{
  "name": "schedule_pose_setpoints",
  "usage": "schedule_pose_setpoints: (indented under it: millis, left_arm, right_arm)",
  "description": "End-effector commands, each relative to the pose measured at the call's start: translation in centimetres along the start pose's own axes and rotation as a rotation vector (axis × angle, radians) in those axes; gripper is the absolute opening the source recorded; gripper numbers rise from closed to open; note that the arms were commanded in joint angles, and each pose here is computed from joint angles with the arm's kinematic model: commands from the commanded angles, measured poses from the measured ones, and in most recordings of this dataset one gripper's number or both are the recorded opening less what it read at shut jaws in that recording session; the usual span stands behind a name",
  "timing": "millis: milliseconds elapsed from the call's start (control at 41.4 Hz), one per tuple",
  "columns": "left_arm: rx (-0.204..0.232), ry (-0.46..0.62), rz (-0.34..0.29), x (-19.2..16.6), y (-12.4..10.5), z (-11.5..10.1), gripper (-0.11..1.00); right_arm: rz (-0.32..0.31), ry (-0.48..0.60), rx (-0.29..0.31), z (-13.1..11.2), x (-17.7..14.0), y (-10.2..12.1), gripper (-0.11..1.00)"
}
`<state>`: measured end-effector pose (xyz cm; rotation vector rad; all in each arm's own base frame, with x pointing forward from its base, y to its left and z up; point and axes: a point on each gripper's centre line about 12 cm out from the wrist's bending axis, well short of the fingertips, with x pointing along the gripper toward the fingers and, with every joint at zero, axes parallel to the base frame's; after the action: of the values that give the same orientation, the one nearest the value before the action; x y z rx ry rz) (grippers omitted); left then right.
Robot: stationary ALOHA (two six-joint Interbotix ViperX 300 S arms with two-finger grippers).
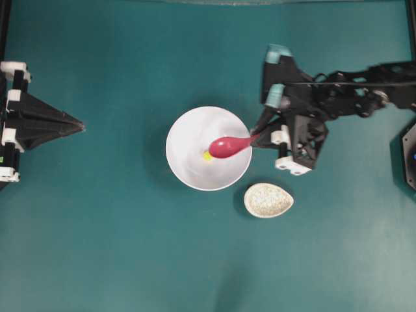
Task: Scoop the yellow hexagonal prism block from the bowl with a spoon using the right arm.
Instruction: 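Lift the pink spoon and carry it over the white bowl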
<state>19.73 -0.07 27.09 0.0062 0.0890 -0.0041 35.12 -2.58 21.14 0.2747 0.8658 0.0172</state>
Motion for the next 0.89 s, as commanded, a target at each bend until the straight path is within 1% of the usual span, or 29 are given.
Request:
schedule_pose_setpoints:
  millis: [0,97,169,242,459,532,725,870]
  left_arm:
    - [0.006,-0.032,-0.003,0.2,-0.1,1.2,0.0]
    - [0.008,-0.04,-0.002,0.1,0.0,1.4,0.0]
    - [0.008,-0.041,-0.002,0.0,0.0,1.4,0.0]
    - [0.008,-0.041,-0.002,0.0,0.0,1.4,0.0]
    - [0.008,-0.034,-0.002,0.1,0.0,1.2,0.0]
    - [0.008,-0.034,-0.002,0.1,0.0,1.2,0.0]
    - [0.008,-0.031,-0.002,0.1,0.0,1.2,0.0]
    - [0.008,-0.037,-0.003,0.0,-0.1,1.3,0.0]
  right_arm:
    - [0.019,0.008,-0.008,1.9,-0.1,0.3,0.23]
    - [0.026,0.04,-0.007,2.6,0.5,0.4,0.23]
    - [0.019,0.069,-0.003,3.0,0.8,0.3,0.23]
    - [0.003,0.096,0.009,3.2,1.0,0.1,0.23]
    - [-0.066,0.234,0.059,3.0,1.5,-0.6,0.23]
    - [-0.077,0.263,0.066,3.0,1.6,-0.7,0.23]
    - [-0.075,0.315,0.069,3.1,1.8,-0.5,0.23]
    - [-0.073,0.328,0.065,3.1,2.1,-0.4,0.23]
